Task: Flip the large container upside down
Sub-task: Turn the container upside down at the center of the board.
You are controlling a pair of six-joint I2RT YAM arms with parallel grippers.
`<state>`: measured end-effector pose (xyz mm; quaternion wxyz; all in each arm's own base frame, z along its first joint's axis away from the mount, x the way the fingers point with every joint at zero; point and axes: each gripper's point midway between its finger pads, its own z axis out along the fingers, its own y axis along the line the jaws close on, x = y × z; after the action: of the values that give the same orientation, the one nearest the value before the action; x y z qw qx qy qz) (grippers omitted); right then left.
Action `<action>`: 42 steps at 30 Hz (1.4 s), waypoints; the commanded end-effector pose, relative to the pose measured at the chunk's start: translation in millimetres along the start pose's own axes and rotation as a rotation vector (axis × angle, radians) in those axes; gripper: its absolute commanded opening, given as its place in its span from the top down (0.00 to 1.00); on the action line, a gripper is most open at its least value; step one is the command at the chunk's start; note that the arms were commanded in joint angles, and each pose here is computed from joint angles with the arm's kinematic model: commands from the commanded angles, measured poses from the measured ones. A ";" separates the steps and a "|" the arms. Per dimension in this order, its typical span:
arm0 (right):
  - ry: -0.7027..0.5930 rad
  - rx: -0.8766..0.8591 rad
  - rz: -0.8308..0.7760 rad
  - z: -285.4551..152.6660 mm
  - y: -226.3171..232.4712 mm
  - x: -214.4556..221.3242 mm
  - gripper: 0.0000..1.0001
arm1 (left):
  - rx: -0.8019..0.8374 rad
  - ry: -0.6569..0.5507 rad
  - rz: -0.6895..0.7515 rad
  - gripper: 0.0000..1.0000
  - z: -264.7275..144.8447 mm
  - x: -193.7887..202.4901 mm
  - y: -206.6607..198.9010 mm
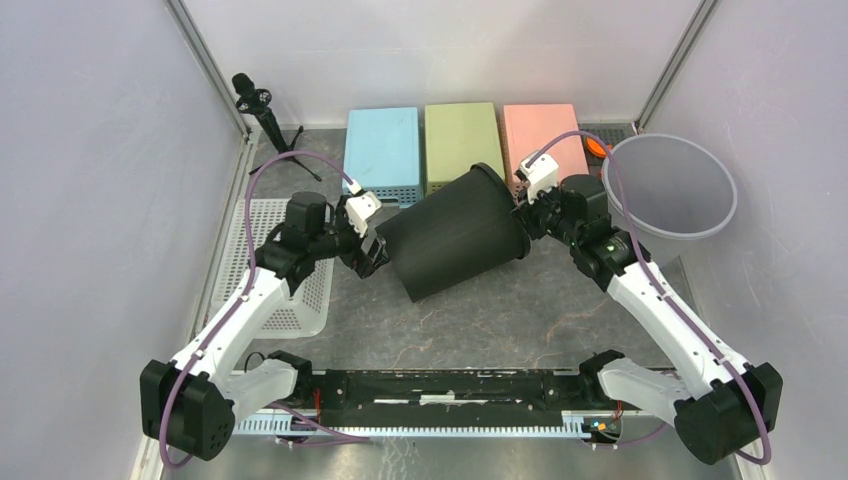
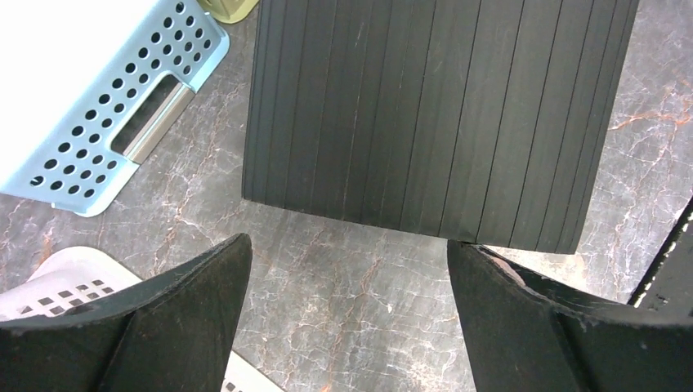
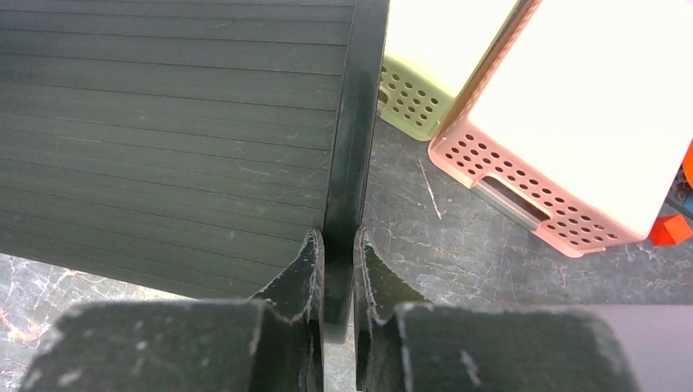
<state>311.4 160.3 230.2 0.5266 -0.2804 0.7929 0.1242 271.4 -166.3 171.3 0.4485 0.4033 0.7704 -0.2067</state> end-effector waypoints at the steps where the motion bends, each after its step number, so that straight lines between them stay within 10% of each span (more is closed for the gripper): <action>1: -0.038 -0.198 -0.007 -3.7 38.9 -22.7 0.95 | 0.071 -0.120 -0.019 0.05 -2.1 -38.2 -13.8; 17: -0.031 -0.581 0.242 -21.4 81.9 -49.7 0.97 | 0.136 -0.326 -0.044 0.03 -63.0 -157.8 -29.1; 42: 0.013 -0.715 0.322 -21.8 102.8 13.7 0.89 | 0.176 -0.321 -0.158 0.03 -49.3 -152.1 -31.8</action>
<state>232.1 225.8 179.6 0.3030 -0.2479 0.7908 0.4706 260.3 -211.7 332.6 0.5208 0.3583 0.6930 -0.3466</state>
